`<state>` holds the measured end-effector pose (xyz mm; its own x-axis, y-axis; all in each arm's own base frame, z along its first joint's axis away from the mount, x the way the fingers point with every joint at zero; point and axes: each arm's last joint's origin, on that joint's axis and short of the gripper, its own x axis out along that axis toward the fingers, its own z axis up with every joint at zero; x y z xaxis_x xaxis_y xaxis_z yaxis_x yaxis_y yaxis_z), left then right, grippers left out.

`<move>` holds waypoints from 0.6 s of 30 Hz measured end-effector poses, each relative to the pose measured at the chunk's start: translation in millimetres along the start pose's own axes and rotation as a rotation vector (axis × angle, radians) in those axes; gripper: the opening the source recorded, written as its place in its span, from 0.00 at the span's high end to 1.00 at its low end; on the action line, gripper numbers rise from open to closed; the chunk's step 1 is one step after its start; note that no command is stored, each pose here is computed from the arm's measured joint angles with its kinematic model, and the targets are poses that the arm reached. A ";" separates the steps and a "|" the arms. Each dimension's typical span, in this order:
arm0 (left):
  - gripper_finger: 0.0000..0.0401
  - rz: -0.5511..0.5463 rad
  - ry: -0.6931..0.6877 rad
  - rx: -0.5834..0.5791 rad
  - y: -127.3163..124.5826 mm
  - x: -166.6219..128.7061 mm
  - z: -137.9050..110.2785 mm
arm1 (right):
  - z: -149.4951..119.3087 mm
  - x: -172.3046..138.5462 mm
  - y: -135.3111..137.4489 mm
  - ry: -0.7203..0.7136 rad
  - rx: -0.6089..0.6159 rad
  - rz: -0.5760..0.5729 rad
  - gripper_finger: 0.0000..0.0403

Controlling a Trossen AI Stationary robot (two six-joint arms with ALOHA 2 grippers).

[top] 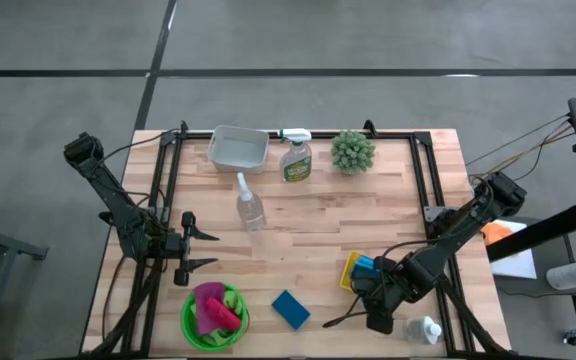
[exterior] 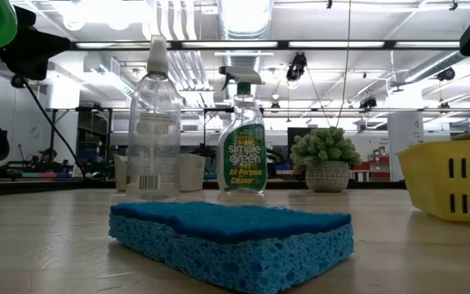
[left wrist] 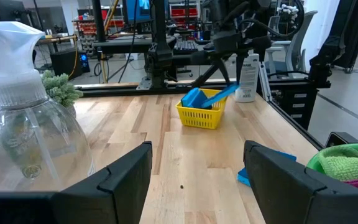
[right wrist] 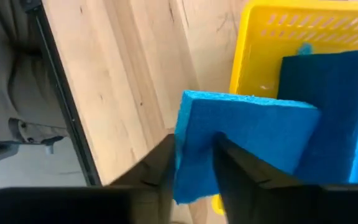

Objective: Pick & Place Kitchen Items
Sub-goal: Put the blue sponge into the yellow bin

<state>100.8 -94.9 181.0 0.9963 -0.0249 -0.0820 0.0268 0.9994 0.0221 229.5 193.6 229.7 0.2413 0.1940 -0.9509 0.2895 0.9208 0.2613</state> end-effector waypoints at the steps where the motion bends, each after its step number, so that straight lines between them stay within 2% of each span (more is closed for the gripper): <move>1: 0.37 0.000 0.000 0.001 0.0 0.0 -0.1 | 0.4 0.0 -0.2 -0.003 -0.003 -0.002 0.70; 6: 0.37 0.000 0.000 0.000 0.0 0.0 0.0 | 2.4 0.0 -1.3 -0.042 -0.018 -0.025 0.46; 10: 0.37 0.000 0.000 0.000 0.0 0.0 0.0 | 3.4 -1.7 -2.2 -0.083 -0.035 -0.045 0.32; 13: 0.37 0.000 0.000 0.000 0.0 0.0 0.0 | 4.2 -4.0 -2.9 -0.121 -0.036 -0.060 0.26; 18: 0.37 0.000 0.000 0.000 0.0 0.0 0.0 | 6.1 -6.0 -3.0 -0.194 -0.056 -0.102 0.25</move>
<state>100.8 -94.9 180.9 0.9963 -0.0244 -0.0823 0.0263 0.9994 0.0224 232.8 187.7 235.6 0.3881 0.0351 -0.9210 0.2713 0.9506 0.1505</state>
